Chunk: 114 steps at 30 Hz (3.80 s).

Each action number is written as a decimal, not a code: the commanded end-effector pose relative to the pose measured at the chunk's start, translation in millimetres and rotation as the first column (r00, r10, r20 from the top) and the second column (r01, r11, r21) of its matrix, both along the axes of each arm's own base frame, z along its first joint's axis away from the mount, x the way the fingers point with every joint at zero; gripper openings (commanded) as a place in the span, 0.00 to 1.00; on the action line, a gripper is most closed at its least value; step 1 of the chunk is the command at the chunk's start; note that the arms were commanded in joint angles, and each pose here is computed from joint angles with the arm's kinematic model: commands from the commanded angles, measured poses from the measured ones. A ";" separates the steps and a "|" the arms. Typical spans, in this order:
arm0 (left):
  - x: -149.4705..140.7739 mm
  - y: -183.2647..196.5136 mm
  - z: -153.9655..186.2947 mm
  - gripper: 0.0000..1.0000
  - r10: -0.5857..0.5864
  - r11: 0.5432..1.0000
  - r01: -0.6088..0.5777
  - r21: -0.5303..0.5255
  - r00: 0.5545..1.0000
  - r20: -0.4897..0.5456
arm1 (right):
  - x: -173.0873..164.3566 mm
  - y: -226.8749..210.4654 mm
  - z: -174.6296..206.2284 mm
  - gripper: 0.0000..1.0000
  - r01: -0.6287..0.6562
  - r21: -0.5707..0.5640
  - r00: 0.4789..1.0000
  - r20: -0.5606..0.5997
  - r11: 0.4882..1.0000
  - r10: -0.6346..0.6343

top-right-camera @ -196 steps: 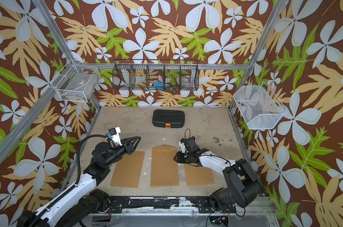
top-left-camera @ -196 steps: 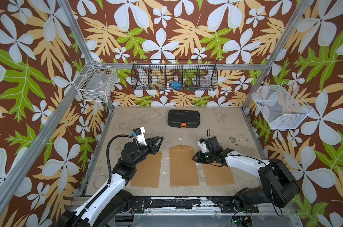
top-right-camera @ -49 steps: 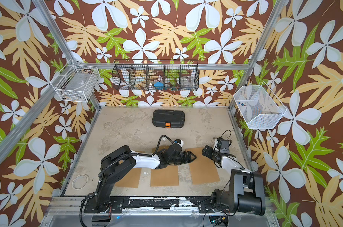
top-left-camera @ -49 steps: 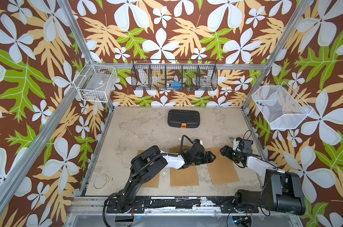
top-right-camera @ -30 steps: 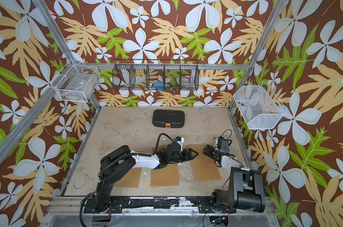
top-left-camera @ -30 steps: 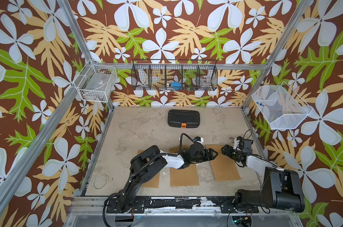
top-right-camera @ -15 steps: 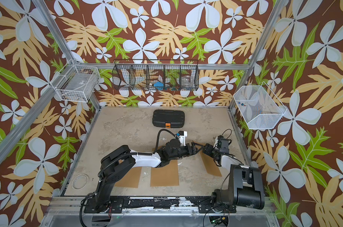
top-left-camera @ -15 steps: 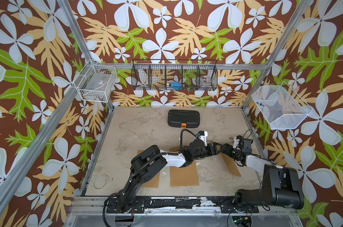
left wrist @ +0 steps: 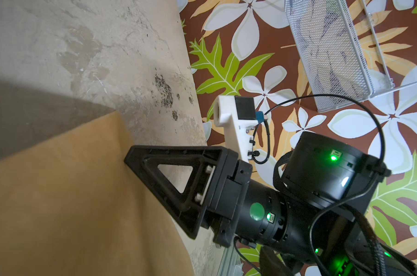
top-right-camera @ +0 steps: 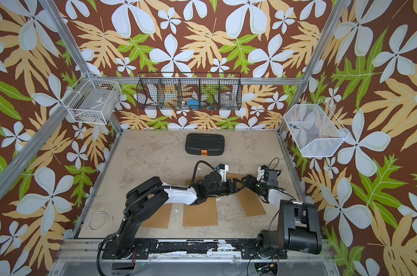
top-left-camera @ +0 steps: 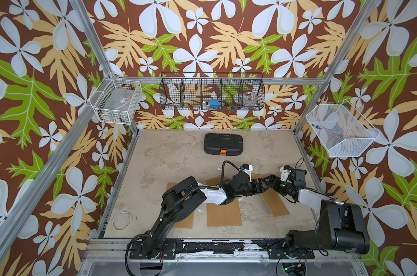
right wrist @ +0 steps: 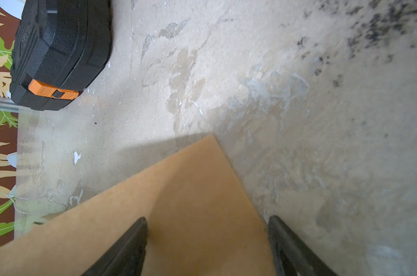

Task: Open the file bag
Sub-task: Pick up the file bag from the center of the board.

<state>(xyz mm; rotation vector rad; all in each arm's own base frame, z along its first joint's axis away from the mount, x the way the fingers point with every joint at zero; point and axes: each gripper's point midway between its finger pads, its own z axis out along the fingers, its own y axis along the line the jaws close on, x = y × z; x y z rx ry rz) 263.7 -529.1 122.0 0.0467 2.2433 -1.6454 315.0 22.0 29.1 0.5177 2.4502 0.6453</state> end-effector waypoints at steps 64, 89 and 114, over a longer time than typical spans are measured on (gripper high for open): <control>-7.9 197.3 177.3 0.00 -0.322 0.938 0.095 0.334 0.597 0.735 | -32.4 116.4 247.6 0.80 -0.553 -0.145 0.594 0.622 0.820 0.510; 13.7 242.6 200.3 0.00 -0.159 0.980 0.007 0.201 0.638 0.753 | -72.1 185.2 247.8 0.69 -0.741 -0.211 0.399 0.625 0.637 0.671; 33.8 258.8 217.2 0.00 0.025 0.994 -0.099 0.054 0.657 0.753 | -81.6 194.6 240.6 0.22 -0.792 -0.158 0.386 0.619 0.590 0.684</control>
